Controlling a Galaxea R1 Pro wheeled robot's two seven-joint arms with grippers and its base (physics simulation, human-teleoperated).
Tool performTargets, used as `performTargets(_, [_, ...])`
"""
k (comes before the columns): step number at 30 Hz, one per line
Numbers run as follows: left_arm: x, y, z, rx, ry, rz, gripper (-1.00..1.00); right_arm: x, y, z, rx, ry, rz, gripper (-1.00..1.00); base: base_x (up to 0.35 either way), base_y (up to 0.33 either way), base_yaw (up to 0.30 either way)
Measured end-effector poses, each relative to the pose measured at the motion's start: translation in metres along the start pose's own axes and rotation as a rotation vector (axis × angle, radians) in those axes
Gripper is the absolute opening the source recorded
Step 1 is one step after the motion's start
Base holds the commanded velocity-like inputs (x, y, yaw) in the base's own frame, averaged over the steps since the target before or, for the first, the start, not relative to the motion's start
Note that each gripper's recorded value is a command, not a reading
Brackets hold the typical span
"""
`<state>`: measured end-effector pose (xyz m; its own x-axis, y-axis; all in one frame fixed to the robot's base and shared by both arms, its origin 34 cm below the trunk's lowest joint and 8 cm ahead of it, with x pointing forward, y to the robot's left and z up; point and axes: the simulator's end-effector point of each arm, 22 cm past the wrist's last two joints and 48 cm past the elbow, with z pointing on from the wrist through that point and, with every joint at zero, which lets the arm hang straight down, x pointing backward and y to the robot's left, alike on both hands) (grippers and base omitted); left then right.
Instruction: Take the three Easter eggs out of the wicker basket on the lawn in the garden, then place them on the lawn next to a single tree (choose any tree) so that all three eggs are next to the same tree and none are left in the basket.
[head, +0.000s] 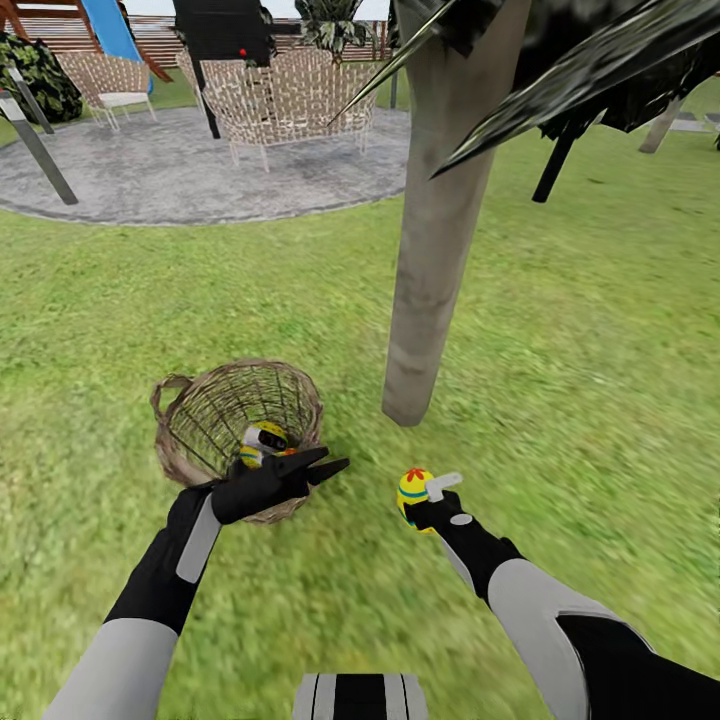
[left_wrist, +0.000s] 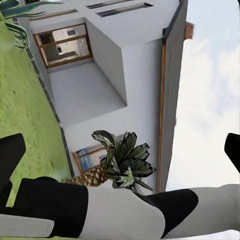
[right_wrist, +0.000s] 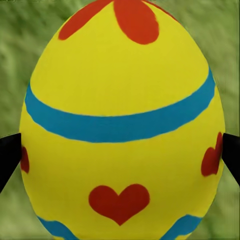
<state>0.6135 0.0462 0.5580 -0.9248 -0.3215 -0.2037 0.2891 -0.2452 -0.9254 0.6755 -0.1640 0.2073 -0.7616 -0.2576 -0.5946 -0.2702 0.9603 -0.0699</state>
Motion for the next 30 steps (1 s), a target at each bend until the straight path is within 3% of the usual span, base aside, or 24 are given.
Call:
performTargets(13, [0.003,0.000,0.003,0.002,0.011,-0.001,1.00,-0.006,-0.002,0.000,0.007,-0.011,0.000,-1.00,0.188,-0.092,0.000])
performTargets(19, [0.005,0.000,0.005,0.005,0.018,-0.004,1.00,-0.005,-0.002,0.000,0.006,-0.011,0.000,-1.00,0.014,-0.003,0.000])
performTargets(30, [0.010,0.024,-0.002,-0.011,0.011,-0.045,1.00,0.020,0.004,0.014,-0.007,0.028,0.008,-1.00,0.000,0.000,0.000])
